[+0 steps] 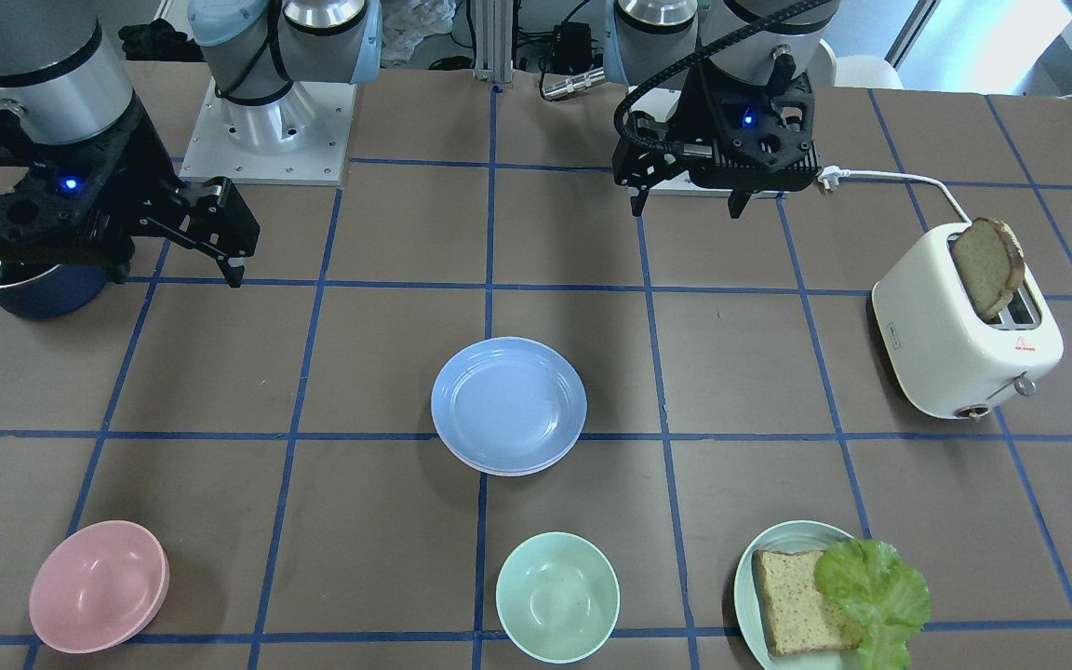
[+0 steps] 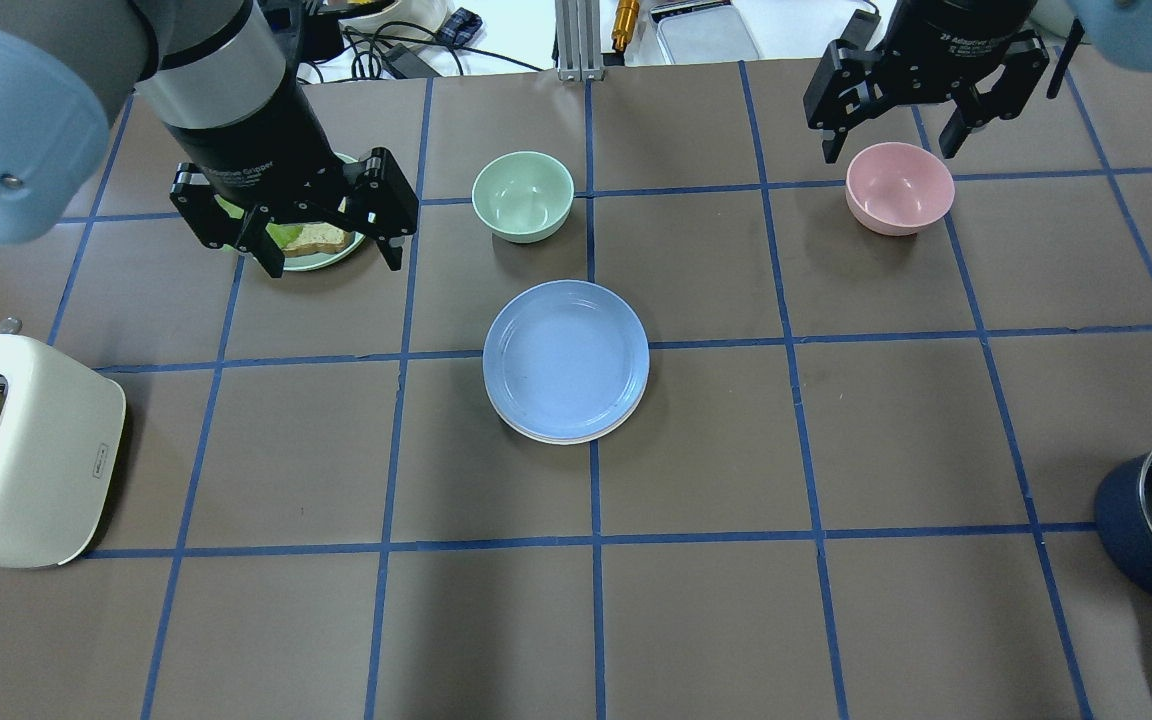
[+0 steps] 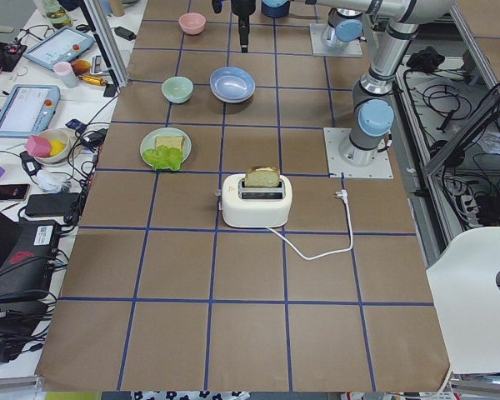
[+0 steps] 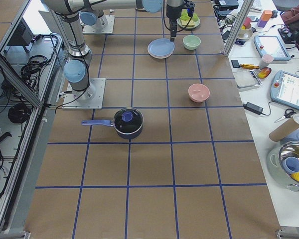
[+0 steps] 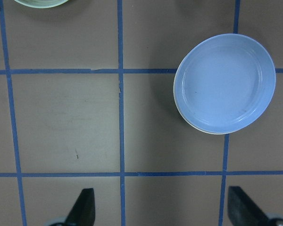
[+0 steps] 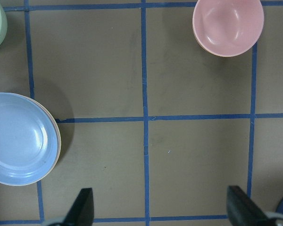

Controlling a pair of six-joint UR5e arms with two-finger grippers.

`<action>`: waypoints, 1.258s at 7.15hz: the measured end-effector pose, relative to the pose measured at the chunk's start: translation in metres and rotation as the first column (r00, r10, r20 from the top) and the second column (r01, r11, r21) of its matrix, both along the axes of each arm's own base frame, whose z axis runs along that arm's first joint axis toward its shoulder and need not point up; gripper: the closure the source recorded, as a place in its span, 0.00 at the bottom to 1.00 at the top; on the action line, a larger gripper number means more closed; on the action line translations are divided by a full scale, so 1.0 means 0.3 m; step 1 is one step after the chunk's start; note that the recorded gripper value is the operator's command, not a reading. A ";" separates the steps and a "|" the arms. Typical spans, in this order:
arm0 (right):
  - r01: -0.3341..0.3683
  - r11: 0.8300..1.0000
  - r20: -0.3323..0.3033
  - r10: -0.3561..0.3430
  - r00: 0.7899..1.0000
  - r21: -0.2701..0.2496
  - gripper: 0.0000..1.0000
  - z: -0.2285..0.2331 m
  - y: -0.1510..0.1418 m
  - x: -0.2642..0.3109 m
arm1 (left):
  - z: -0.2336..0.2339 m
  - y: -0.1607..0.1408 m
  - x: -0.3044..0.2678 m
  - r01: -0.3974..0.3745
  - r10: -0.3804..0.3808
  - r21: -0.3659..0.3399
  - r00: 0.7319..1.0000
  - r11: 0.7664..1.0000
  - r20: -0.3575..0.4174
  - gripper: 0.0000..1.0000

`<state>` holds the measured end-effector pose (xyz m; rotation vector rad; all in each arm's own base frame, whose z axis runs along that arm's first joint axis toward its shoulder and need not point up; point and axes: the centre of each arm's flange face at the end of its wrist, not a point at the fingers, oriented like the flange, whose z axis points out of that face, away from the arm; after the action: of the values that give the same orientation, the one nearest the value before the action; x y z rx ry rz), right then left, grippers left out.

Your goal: Stack three plates with pink and blue

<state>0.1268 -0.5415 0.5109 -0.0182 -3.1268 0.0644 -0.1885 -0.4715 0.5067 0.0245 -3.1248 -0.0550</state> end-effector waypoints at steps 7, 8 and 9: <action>0.021 1.000 0.006 -0.021 1.000 -0.008 0.00 0.015 0.020 0.007 | -0.004 0.000 0.000 -0.008 0.008 0.002 1.000 1.000 0.000 0.00; 0.036 0.999 0.009 -0.036 0.999 -0.008 0.00 0.011 0.035 0.010 | -0.005 0.001 0.000 -0.011 0.011 0.002 1.000 1.000 0.000 0.00; 0.044 0.999 0.010 -0.044 0.999 -0.011 0.00 0.000 0.054 0.012 | -0.005 0.001 0.000 -0.013 0.013 0.003 1.000 1.000 0.000 0.00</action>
<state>0.1303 -0.5252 0.5108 -0.0878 -3.1343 0.0820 -0.1885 -0.4713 0.5053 0.0452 -3.1243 -0.0594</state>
